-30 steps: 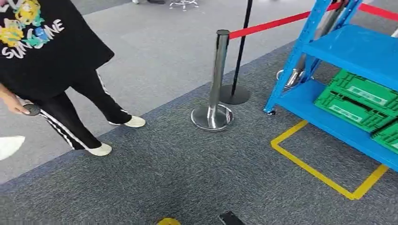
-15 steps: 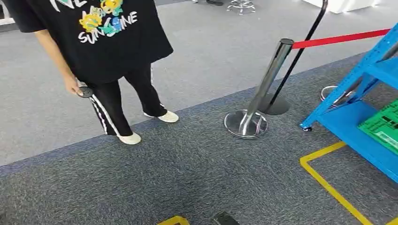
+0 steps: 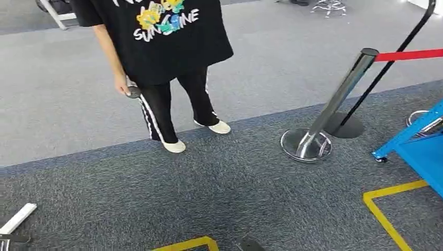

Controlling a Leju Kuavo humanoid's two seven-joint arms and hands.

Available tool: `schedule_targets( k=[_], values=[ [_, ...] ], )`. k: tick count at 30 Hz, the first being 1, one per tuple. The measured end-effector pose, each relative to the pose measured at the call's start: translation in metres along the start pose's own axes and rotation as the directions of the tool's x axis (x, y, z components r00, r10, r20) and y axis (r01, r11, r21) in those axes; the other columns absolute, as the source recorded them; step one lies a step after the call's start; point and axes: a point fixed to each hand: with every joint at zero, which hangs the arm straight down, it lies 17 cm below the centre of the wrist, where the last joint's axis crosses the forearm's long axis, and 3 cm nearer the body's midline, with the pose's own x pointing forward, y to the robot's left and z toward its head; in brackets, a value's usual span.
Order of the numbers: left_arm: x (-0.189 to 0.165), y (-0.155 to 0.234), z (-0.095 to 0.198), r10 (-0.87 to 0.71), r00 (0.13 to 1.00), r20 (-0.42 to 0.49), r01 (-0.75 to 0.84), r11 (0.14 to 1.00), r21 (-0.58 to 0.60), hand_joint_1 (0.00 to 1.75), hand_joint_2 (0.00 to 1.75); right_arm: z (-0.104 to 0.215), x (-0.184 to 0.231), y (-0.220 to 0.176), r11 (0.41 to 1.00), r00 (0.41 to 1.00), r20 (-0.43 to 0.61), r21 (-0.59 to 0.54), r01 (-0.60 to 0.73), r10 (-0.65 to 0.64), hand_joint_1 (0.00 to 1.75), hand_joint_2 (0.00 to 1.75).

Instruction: Take the parts from the cabinet and place them on the table.

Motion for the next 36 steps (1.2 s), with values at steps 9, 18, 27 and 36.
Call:
schedule_targets(
  k=[9, 18, 27, 36],
  values=[
    [0.0025, -0.0009, 0.0005, 0.014, 1.0, -0.005, -0.014, 1.0, -0.004, 1.75, 1.75, -0.0008, 0.0026, -0.0001, 1.0, 1.0, 0.003, 0.0, -0.002, 0.002, 0.0, 0.0],
    [0.0041, -0.0002, 0.0009, 0.024, 1.0, -0.016, -0.024, 1.0, -0.001, 1.75, 1.75, -0.0006, 0.0013, 0.0001, 1.0, 1.0, -0.002, 0.001, -0.002, 0.002, 0.0, 0.0],
    [-0.0005, 0.0002, 0.0003, 0.023, 0.999, -0.028, -0.024, 1.0, -0.003, 1.75, 1.75, 0.0005, -0.0005, 0.0025, 1.0, 1.0, -0.005, 0.004, -0.003, 0.003, 0.0, 0.0],
    [-0.0006, -0.0006, 0.0016, 0.028, 0.999, -0.026, -0.028, 1.0, -0.008, 1.75, 1.75, -0.0007, 0.0033, 0.0015, 1.0, 1.0, 0.002, 0.003, -0.003, 0.003, 0.0, 0.0]
  ],
)
